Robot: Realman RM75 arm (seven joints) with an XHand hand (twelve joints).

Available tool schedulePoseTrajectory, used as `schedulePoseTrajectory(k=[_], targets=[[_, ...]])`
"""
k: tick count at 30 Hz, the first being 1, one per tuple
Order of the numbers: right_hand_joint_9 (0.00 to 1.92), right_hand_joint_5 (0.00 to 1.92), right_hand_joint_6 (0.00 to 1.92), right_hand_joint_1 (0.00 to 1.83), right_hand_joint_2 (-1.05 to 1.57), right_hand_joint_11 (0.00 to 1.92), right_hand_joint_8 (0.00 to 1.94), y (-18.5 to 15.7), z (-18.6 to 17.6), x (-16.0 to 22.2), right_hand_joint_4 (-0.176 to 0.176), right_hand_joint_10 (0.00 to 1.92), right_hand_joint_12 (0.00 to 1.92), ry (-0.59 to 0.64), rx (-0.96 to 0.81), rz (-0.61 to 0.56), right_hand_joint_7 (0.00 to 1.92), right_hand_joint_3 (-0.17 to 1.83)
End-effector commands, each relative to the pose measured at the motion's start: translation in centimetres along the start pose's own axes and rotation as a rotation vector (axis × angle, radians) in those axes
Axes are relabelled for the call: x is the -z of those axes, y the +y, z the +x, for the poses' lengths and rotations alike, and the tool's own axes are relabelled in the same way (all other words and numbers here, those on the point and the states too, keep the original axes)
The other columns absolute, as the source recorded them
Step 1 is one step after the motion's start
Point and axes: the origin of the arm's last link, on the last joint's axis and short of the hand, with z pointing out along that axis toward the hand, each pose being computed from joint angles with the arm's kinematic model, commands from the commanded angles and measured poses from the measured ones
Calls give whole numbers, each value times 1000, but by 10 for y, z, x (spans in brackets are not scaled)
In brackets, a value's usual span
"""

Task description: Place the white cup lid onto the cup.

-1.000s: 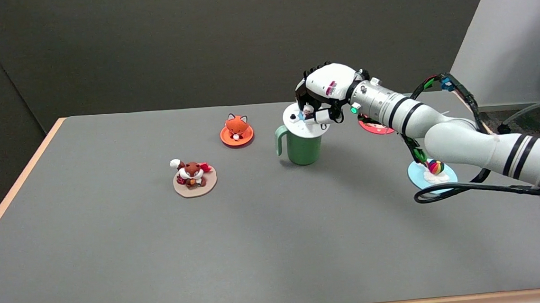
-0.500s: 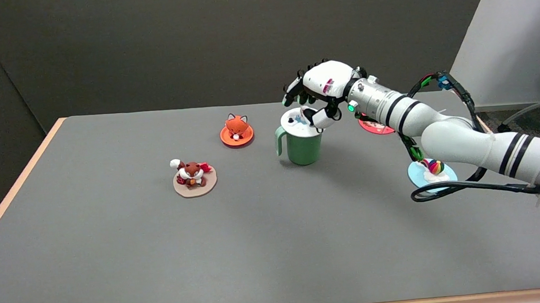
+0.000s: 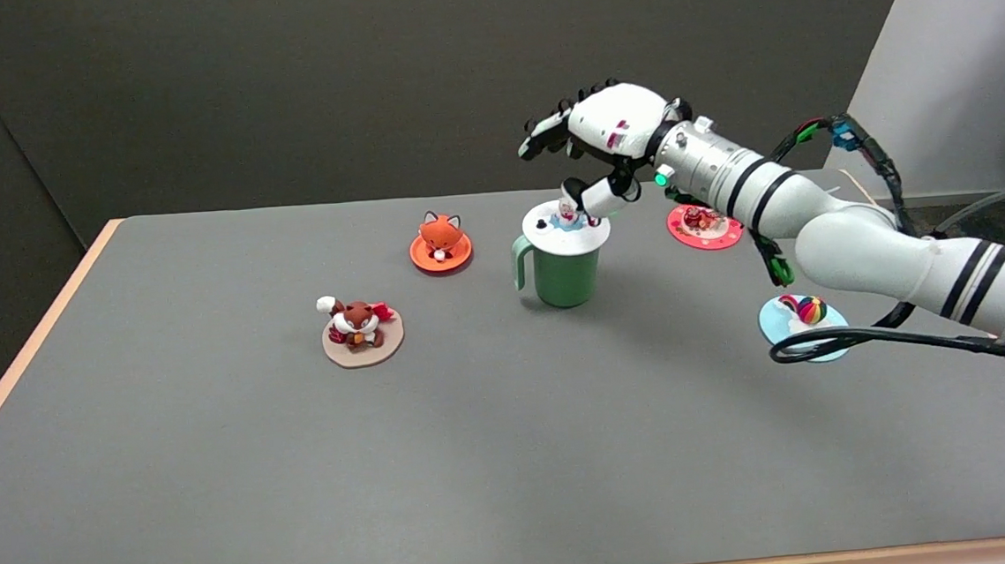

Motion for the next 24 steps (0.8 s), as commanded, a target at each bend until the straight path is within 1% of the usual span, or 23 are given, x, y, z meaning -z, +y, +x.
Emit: schedulePoseTrajectory(k=[1, 6, 8, 19, 22, 23, 24], targets=[[930, 678, 202, 974, 703, 828, 164, 50, 20, 35, 176, 257, 866, 94, 37, -165, 770, 1028], [951, 702, 202, 937, 734, 828, 170, 82, 15, 56, 176, 254, 876, 108, 11, -280, 823, 1013], [956, 705, 203, 931, 733, 827, 174, 94, 8, 65, 176, 257, 886, 89, 24, -318, 833, 1005], [950, 716, 205, 917, 743, 800, 174, 139, -22, 96, 176, 249, 929, 0, 50, -466, 845, 999], [927, 721, 206, 908, 744, 730, 172, 151, -27, 105, 176, 238, 966, -19, 58, -502, 838, 1002], [916, 721, 206, 902, 749, 704, 171, 155, -30, 108, 176, 233, 946, -34, 64, -513, 835, 1006], [889, 721, 209, 890, 763, 694, 181, 157, -32, 110, 176, 228, 876, -45, 74, -520, 821, 964]])
